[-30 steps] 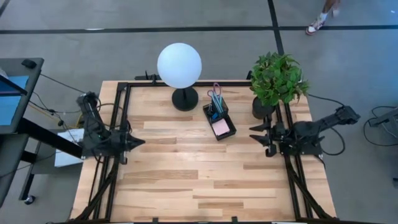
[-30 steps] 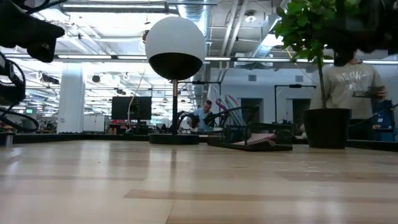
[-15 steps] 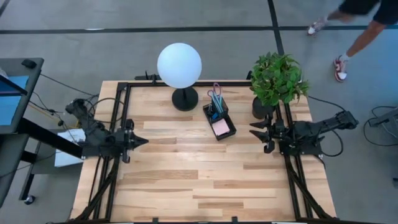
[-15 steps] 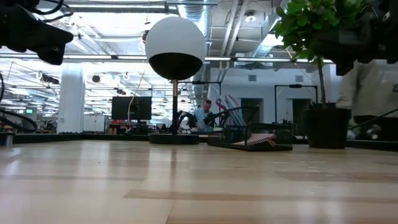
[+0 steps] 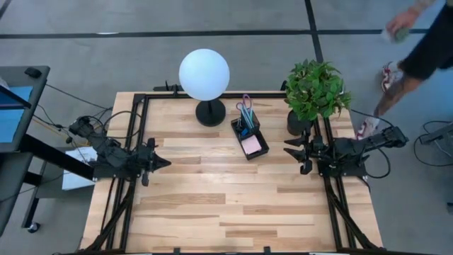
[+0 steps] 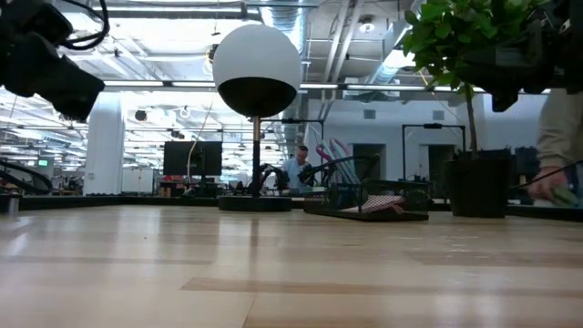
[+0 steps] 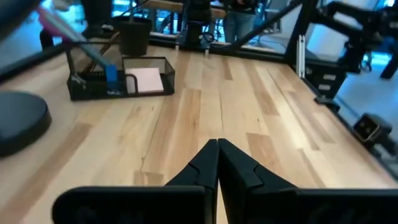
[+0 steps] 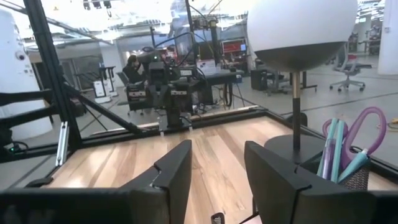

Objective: Pick and place office supplies into organizer
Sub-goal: Return to Home Position

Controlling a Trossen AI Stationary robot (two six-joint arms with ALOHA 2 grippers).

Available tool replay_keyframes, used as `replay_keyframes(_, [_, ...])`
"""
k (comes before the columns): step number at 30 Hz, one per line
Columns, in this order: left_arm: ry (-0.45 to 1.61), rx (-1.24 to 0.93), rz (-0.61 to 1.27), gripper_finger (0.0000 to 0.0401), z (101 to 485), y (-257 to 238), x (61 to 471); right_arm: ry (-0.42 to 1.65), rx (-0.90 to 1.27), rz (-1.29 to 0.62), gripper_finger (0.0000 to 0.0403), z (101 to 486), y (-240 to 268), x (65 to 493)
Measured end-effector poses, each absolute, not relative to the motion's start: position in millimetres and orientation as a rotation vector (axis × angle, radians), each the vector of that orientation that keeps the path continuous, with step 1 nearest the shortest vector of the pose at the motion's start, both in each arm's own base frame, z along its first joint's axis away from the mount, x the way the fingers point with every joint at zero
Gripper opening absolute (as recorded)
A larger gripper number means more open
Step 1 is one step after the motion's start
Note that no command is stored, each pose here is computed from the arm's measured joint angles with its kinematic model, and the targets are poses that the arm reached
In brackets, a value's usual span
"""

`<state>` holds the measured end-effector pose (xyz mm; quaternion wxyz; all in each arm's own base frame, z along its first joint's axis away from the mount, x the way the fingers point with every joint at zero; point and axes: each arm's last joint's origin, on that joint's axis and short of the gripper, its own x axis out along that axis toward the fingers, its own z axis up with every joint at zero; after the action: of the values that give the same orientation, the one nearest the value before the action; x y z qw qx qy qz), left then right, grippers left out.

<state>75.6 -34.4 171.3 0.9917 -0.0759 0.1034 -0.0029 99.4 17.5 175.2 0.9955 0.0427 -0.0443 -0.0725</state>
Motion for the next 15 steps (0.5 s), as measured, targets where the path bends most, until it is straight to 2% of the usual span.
replay_keyframes(3, [0.208,-0.218,0.001,0.0,171.2,-34.4,75.6,-0.088,0.085,-0.145,0.014,175.0,17.5,99.4])
replay_keyframes(15, [0.208,-0.183,-0.003,0.0,171.2,-34.4,75.6,-0.087,0.085,-0.145,0.0137,174.9,17.5,99.4])
